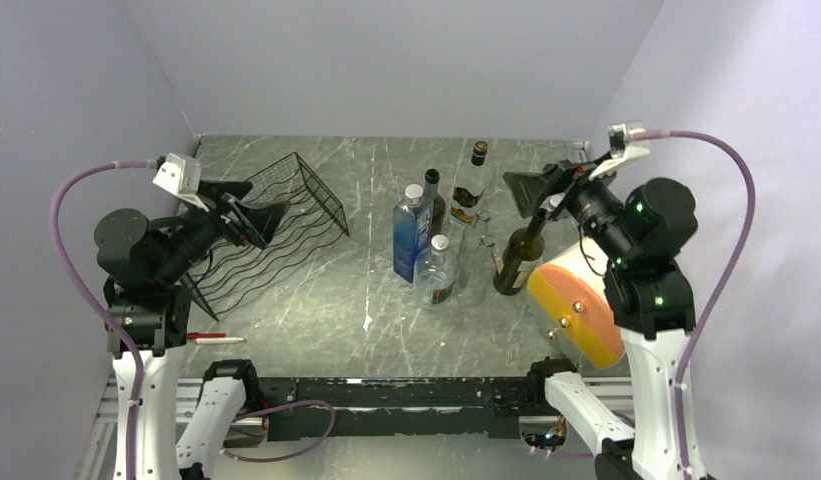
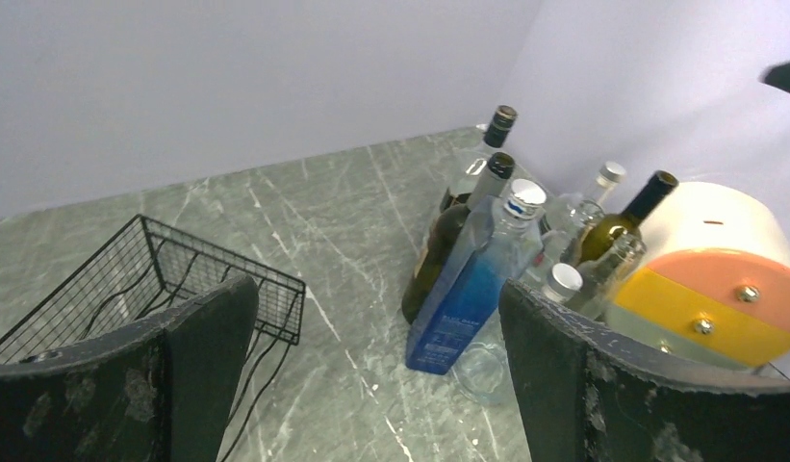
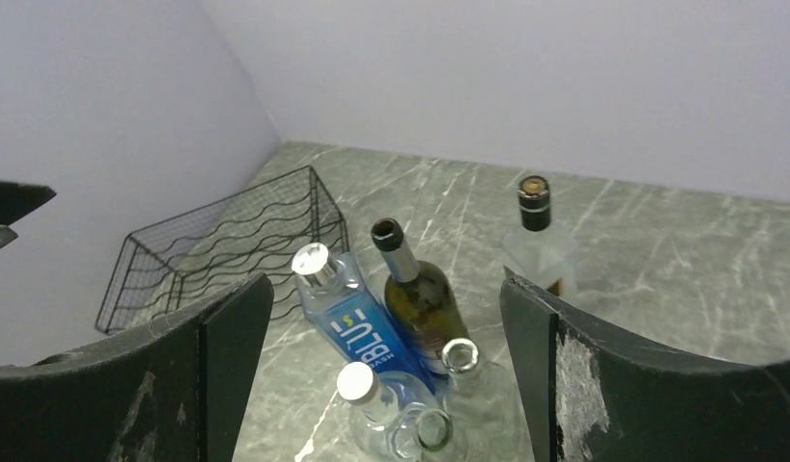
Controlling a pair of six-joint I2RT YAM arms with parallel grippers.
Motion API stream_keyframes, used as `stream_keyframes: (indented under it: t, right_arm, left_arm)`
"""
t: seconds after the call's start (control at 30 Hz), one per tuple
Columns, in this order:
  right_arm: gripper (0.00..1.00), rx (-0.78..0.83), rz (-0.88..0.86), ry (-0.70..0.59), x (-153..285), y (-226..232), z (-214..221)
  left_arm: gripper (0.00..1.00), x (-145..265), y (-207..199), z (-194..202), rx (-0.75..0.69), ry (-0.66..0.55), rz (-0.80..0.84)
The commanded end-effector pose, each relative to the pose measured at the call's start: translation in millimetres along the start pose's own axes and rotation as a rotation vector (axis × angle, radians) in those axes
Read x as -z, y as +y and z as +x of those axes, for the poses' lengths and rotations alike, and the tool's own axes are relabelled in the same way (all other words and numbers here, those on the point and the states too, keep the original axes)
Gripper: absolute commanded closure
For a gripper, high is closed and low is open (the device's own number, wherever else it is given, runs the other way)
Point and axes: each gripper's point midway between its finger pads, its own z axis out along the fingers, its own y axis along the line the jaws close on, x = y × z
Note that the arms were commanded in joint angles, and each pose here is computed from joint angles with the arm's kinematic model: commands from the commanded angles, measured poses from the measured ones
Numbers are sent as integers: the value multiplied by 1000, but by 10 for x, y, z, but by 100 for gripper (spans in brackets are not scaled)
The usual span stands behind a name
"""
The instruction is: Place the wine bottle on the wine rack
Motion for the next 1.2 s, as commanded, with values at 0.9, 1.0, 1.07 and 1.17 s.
stream_keyframes:
  t: [0.9,1.0,1.07,1.17]
  right_arm:
    - [14,158,-127,403,-1230,723,1393]
    - [13,176,-164,448,-1264,763,1611]
    - [15,184,-185,465,-1270,777,1727]
    - [27,198,-231,489,-1246,836,1836]
  left_arm:
    - [3,57,-96,285,103,94,46]
    - [4,25,-90,306,106,92,61]
    - [5,17,-88,309,103,88,65]
    - [4,9,-70,312,95,77,61]
